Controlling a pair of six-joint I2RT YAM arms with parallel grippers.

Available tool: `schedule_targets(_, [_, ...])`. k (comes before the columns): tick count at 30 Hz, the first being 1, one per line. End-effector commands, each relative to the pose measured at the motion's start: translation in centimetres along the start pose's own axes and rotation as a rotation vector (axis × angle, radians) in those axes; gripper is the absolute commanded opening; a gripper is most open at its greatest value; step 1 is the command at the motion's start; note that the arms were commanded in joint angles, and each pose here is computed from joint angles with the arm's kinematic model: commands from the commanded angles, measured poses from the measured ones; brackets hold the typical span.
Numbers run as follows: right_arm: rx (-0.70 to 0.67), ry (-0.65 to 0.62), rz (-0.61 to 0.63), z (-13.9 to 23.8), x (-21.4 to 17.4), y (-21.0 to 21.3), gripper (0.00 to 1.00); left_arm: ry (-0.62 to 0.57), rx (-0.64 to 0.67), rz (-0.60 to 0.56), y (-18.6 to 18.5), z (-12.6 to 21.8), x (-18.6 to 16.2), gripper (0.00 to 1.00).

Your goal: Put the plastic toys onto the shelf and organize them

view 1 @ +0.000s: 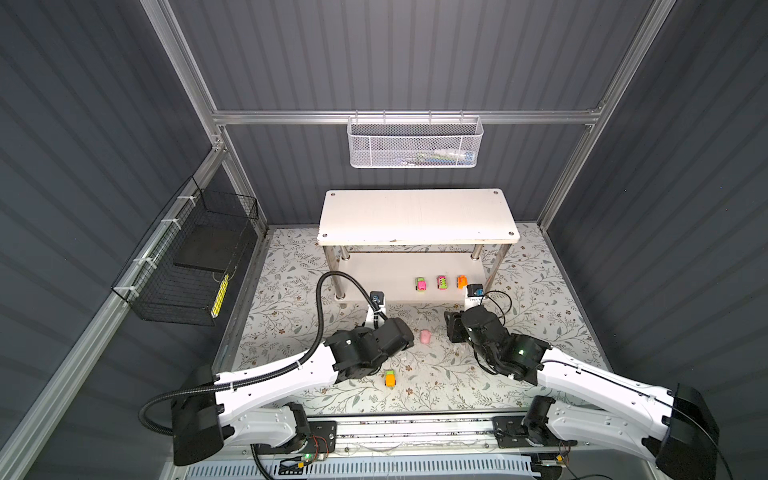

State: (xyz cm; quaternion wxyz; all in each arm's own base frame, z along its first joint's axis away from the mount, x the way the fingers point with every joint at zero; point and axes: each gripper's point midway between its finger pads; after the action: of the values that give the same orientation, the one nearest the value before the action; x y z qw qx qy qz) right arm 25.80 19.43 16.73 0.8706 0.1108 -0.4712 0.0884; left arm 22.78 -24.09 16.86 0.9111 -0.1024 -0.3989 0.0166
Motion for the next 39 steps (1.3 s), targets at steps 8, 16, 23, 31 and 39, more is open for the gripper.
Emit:
schedule_targets(8, [-0.006,0.02,0.014,0.5,-0.9,-0.7,0.49,0.012,-0.06,-0.016,-1.7,-1.1,1.0,0.32])
schedule_targets(16, [0.181,0.123,0.045,0.1,-4.0,4.0,0.5,0.035,0.016,0.14,6.2,2.0,-2.0,0.34])
schedule_targets(23, [0.241,0.241,0.132,-0.6,-7.9,8.1,0.51,0.174,-0.021,0.125,8.8,3.7,-6.4,0.4])
schedule_targets(31, [0.227,0.253,0.125,-1.0,-8.4,8.3,0.52,0.32,-0.03,-0.095,7.6,3.8,-11.5,0.57])
schedule_targets(39, [0.209,0.242,0.116,-0.8,-8.6,7.5,0.52,0.479,-0.111,-0.15,7.6,4.8,-15.4,0.6])
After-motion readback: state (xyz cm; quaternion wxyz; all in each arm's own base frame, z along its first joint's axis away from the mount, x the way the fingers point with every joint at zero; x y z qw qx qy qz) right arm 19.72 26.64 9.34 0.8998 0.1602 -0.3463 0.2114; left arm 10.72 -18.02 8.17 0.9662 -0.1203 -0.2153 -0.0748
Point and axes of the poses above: each gripper's point midway between its finger pads, its own z axis back along the fingers, its own y axis along the line the jaws close on, x = y × z, and after that the axes turned 10 degrees about z, right-handed
